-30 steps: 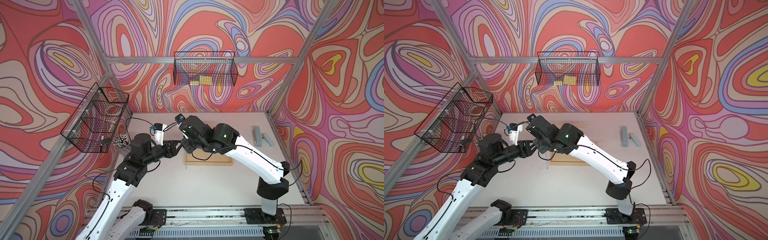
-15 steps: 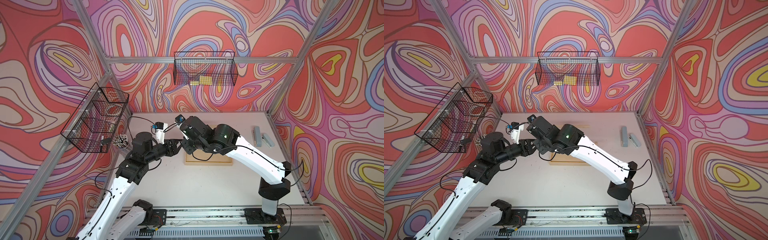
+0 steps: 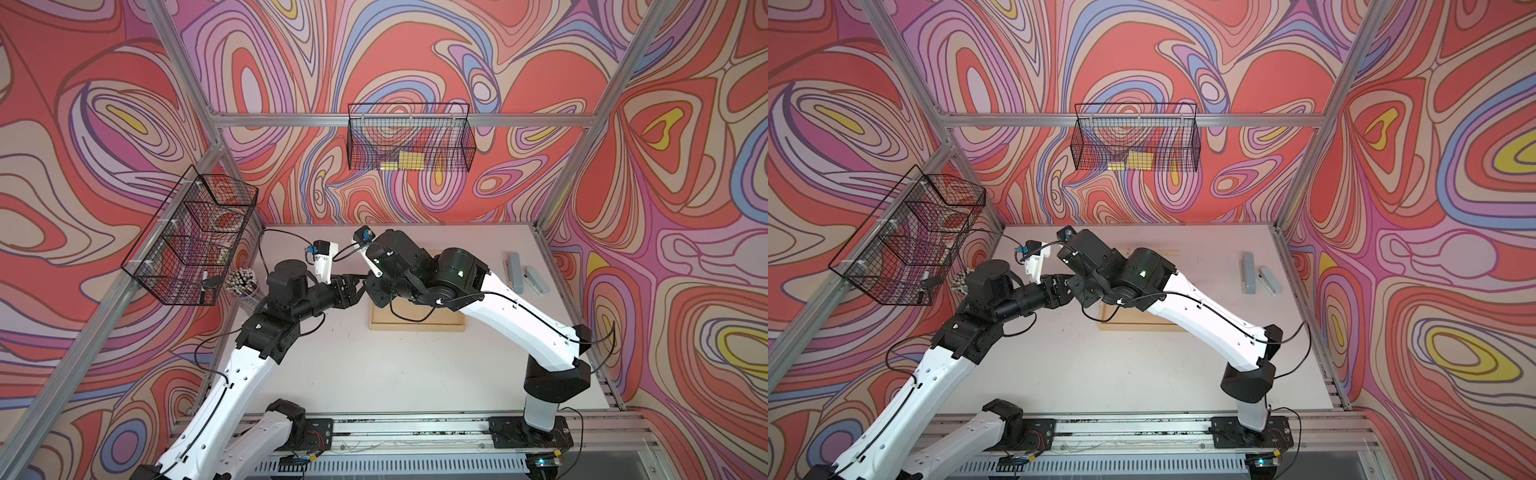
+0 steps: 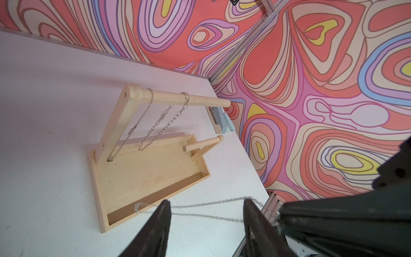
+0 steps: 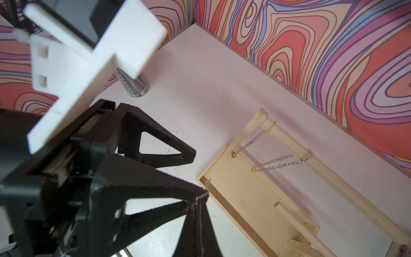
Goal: Hang the necklace on the jewelry display stand
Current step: Pick up the necklace from the center of the board.
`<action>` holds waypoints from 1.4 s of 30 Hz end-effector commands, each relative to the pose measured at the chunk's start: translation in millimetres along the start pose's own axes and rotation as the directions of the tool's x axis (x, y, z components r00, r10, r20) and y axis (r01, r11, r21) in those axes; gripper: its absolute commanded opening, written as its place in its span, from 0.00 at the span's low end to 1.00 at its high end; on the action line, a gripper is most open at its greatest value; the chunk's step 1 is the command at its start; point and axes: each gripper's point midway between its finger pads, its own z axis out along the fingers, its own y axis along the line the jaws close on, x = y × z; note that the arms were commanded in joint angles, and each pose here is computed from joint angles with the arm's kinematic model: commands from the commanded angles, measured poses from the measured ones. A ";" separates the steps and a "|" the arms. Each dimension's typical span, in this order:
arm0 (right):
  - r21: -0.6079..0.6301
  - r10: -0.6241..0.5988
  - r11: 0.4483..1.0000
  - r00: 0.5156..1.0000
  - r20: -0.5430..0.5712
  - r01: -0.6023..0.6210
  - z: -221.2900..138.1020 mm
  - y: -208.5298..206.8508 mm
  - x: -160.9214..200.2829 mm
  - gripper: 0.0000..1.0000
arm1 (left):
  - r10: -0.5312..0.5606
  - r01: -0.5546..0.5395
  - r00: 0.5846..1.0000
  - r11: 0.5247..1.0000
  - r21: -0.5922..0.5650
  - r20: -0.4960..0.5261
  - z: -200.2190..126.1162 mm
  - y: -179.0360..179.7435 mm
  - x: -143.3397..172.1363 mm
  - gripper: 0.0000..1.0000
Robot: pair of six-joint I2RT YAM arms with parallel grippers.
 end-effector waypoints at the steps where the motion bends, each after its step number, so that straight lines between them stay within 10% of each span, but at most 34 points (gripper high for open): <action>1: -0.008 0.026 1.000 0.999 0.026 -0.025 -7.2 -3.1 -4.8 0.00 | 0.035 -0.038 0.998 0.998 0.054 0.046 -2.9 -16.0 -16.3 0.56; 31: 0.009 0.055 0.998 0.994 0.094 -0.056 -23.3 -13.3 -13.6 0.00 | 0.086 -0.083 0.996 0.991 0.108 -0.024 23.2 -36.6 -5.3 0.60; 42: 0.024 0.068 0.997 0.993 0.100 -0.071 -23.2 -26.1 -10.6 0.00 | 0.115 -0.111 0.993 0.985 0.129 -0.024 25.0 -47.9 -10.4 0.13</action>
